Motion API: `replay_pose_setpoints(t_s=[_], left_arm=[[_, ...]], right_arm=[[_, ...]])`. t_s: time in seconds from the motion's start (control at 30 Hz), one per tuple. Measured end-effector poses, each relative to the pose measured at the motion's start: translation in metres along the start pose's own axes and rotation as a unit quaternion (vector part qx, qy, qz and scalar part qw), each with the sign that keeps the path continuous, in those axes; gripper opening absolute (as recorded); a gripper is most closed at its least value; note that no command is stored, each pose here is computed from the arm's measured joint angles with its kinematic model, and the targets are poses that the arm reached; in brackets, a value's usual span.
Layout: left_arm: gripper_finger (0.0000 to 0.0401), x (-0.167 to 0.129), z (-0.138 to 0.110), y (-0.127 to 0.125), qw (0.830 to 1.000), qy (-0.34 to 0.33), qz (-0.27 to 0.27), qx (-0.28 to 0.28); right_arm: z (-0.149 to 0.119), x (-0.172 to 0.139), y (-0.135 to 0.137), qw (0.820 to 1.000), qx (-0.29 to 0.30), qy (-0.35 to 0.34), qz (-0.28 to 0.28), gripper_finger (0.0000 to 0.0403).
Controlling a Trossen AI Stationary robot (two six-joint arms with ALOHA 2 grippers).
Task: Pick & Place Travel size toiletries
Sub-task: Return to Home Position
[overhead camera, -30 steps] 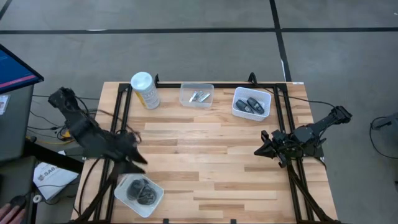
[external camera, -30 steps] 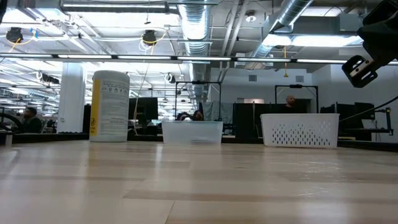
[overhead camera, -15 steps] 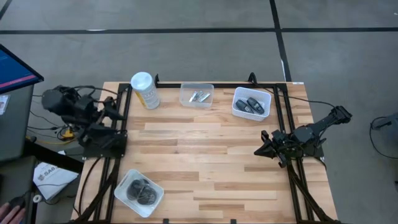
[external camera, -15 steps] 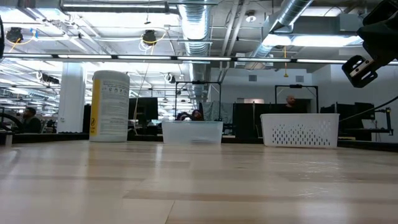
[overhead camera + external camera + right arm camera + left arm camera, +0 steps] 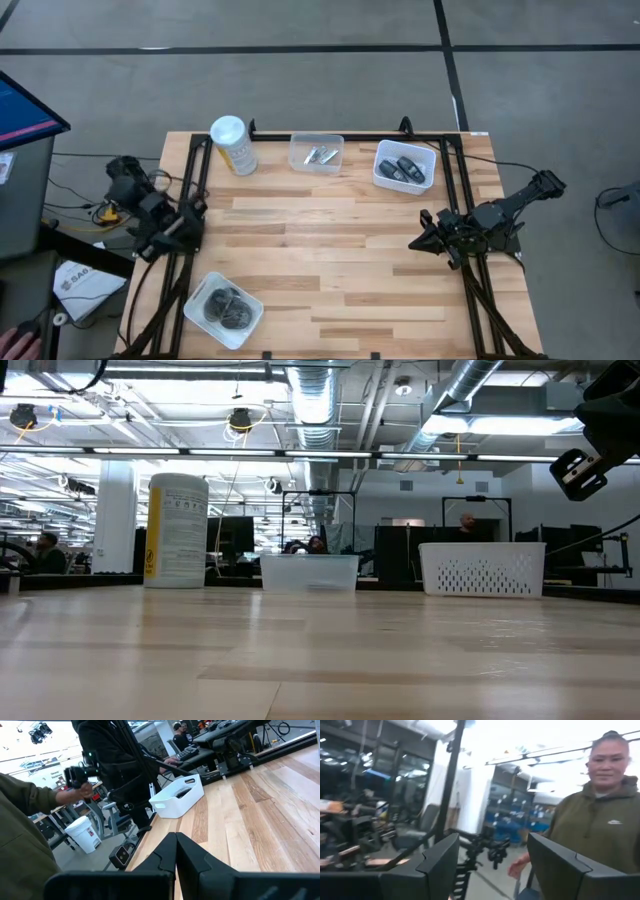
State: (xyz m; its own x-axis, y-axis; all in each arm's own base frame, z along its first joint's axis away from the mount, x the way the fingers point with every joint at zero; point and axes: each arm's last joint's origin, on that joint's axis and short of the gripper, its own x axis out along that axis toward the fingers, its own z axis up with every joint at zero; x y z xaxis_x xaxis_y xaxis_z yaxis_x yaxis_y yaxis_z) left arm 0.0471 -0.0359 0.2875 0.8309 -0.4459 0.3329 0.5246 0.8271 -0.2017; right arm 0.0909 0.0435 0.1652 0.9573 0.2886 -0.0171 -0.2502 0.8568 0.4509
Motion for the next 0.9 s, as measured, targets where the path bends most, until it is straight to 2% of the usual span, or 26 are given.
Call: replay_pose_setpoints(t_s=[0.23,0.37,0.63,0.9], left_arm=[[0.0232,0.000,-0.058,0.003,0.998,-0.026,-0.065,0.006],[0.0232,-0.002,-0.090,0.007,0.997,-0.014,-0.074,-0.006],[0.0232,-0.001,-0.093,0.005,0.994,-0.002,-0.102,0.023],[0.0232,-0.001,-0.093,0.004,0.993,-0.001,-0.112,0.023]], right_arm=[[0.000,0.000,0.000,1.000,0.000,0.000,0.000,0.0000],[0.000,0.000,0.000,1.000,0.000,0.000,0.000,0.0000],[0.000,0.000,0.000,1.000,0.000,0.000,0.000,0.0000],[0.000,0.000,0.000,1.000,0.000,0.000,0.000,0.0000]])
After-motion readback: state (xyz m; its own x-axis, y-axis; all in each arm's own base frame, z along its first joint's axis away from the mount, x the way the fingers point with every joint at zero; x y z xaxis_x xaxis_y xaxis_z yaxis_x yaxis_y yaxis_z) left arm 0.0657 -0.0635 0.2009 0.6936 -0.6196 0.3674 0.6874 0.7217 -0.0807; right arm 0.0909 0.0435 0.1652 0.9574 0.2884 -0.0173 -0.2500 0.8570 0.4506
